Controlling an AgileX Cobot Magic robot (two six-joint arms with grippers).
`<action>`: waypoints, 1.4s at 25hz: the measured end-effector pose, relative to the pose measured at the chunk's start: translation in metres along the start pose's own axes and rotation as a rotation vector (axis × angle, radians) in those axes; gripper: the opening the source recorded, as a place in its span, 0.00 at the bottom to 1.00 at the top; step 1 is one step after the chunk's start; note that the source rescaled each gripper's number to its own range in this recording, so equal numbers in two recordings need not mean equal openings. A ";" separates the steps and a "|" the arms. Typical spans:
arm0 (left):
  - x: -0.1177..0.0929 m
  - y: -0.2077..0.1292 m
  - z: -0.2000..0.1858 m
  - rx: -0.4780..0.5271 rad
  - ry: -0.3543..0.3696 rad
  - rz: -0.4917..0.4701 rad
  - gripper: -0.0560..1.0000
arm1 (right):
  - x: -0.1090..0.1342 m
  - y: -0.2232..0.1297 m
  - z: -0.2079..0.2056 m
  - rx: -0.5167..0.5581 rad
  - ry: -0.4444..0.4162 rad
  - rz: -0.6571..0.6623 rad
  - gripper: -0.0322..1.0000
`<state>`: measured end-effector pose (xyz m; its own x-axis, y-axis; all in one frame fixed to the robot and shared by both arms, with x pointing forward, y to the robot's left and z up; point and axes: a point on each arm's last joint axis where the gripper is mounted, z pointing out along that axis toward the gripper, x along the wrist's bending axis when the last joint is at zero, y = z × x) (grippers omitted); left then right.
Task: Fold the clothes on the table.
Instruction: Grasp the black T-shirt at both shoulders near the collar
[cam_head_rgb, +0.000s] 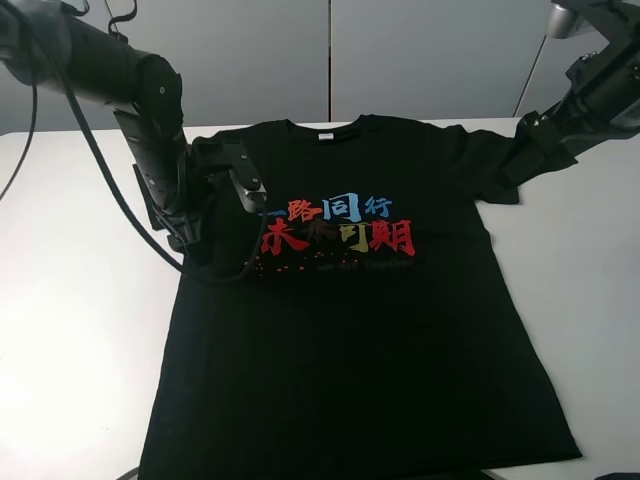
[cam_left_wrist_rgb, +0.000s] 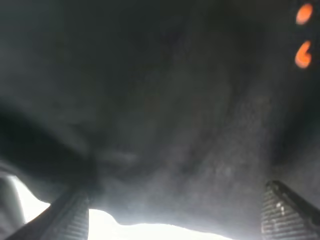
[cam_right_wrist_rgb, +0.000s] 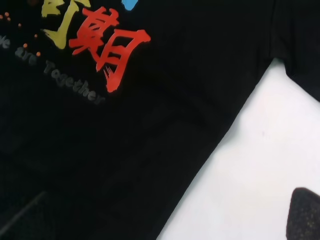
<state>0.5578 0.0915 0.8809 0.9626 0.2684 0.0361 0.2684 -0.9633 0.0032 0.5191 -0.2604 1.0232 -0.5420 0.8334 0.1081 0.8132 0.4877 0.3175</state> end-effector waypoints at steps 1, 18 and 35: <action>0.000 0.000 0.004 0.010 -0.004 0.003 0.91 | 0.000 0.000 0.000 0.000 0.001 0.000 1.00; 0.004 0.004 0.013 -0.009 0.019 0.008 0.91 | 0.004 0.004 0.000 -0.043 0.048 -0.013 1.00; 0.004 0.005 0.015 -0.007 0.017 -0.005 0.05 | 0.003 0.003 -0.001 -0.043 0.047 -0.027 1.00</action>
<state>0.5637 0.0874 0.8657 0.9606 0.2728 0.0535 0.2726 -0.9621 0.0104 0.5200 -0.2561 1.0252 -0.5735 0.8067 0.1425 0.7890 0.4971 0.3611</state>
